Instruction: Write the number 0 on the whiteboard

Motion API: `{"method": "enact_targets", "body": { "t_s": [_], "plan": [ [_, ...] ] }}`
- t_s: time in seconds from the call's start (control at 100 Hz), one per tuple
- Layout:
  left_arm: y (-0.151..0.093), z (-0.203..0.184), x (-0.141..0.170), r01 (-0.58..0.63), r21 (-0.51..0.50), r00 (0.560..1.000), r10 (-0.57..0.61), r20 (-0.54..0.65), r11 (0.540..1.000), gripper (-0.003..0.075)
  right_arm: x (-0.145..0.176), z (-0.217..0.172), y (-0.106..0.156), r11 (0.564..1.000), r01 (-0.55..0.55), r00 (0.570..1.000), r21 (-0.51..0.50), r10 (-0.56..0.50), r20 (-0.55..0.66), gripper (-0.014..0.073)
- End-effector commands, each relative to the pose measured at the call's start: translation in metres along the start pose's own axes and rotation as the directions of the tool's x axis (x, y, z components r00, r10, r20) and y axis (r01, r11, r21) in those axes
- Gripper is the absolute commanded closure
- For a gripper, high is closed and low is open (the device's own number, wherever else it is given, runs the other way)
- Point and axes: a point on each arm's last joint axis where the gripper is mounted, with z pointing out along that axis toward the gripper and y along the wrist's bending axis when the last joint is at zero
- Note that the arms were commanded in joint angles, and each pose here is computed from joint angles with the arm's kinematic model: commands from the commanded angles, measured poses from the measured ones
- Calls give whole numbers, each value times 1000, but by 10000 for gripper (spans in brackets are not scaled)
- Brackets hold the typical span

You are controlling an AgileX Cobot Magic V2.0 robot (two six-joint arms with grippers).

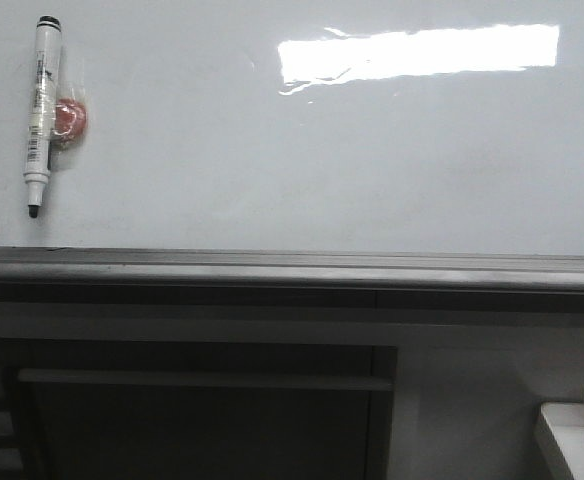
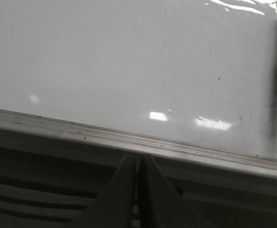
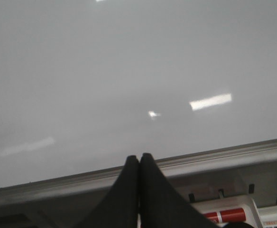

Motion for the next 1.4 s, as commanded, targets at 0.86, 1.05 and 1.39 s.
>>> {"method": "enact_targets", "body": {
  "t_s": [0.86, 1.05, 1.39],
  "plan": [
    [-12, 49, -89, 21, 33, 960, -29, 279, 999, 263, -41, 21, 7, 1000, 17, 999, 21, -16, -52, 662],
    [-32, 49, -86, -93, 151, 961, 50, 271, 984, 263, -41, 21, 7, 1000, 7, 999, 19, -6, -52, 662],
    [-80, 63, -62, -89, 411, 992, 42, 122, 907, 282, -40, 21, 8, 999, -40, 998, 10, 40, -56, 662]
  ]
}}
